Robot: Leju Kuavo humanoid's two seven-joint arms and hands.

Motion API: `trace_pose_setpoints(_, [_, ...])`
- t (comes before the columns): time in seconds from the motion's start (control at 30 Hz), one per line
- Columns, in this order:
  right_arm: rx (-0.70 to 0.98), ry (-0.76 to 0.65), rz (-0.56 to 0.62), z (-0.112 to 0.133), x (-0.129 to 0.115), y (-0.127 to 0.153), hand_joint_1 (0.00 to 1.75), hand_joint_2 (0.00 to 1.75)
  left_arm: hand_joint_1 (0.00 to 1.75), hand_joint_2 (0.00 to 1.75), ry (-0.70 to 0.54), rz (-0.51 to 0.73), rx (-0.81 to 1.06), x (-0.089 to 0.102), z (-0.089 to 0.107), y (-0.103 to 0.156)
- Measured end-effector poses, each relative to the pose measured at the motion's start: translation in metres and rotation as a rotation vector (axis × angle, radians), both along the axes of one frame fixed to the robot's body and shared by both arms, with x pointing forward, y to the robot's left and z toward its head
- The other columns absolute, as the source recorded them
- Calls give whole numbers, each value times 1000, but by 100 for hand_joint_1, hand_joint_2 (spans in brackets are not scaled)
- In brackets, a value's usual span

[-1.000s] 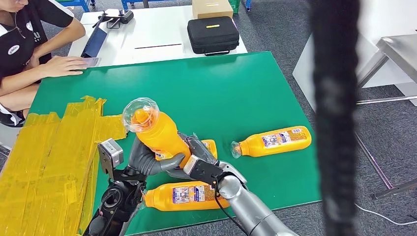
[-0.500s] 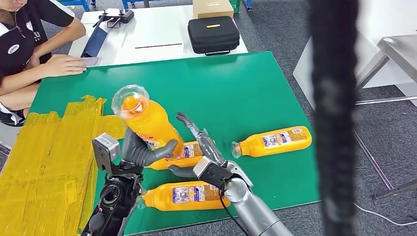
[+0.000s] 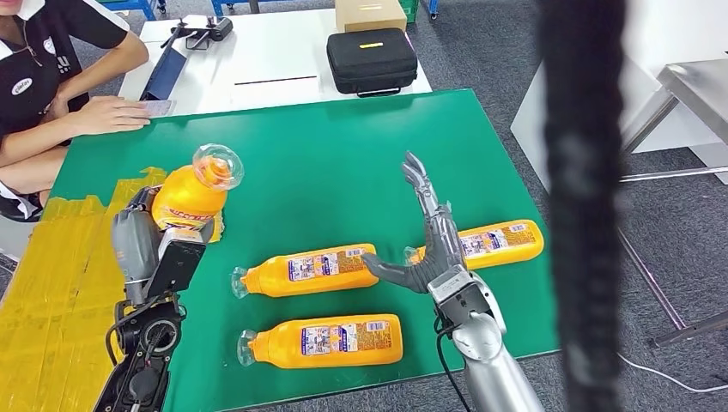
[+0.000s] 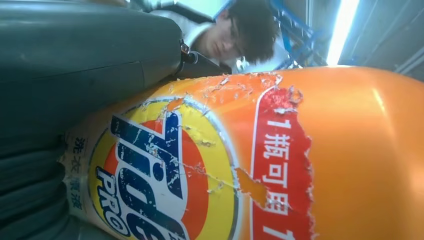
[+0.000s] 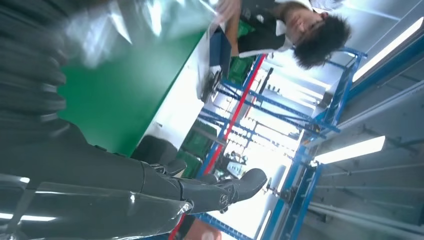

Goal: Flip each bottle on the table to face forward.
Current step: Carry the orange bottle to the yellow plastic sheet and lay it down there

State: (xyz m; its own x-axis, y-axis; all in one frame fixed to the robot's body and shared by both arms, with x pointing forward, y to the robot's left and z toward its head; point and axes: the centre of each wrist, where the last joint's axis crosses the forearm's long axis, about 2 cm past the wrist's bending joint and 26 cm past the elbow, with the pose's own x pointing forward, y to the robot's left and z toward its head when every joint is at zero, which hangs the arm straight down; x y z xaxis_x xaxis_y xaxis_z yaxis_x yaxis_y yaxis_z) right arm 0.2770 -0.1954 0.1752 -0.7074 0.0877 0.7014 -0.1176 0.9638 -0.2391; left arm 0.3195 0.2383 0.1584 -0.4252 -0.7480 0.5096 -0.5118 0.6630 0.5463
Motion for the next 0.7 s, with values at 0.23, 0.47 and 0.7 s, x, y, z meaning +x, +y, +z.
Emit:
trace_pose_setpoints(0.23, [-22, -1, -96, 1, -7, -20, 0, 175, 175, 175, 133, 335, 568, 19, -1, 25])
trace_pose_setpoints(0.47, [-38, -21, -188, 11, -10, -40, 0, 175, 175, 175, 406, 476, 801, 67, -2, 62])
trace_pose_setpoints(0.7, [-38, -29, -220, 13, -13, -48, 0, 175, 175, 175, 487, 484, 912, 83, -10, 75])
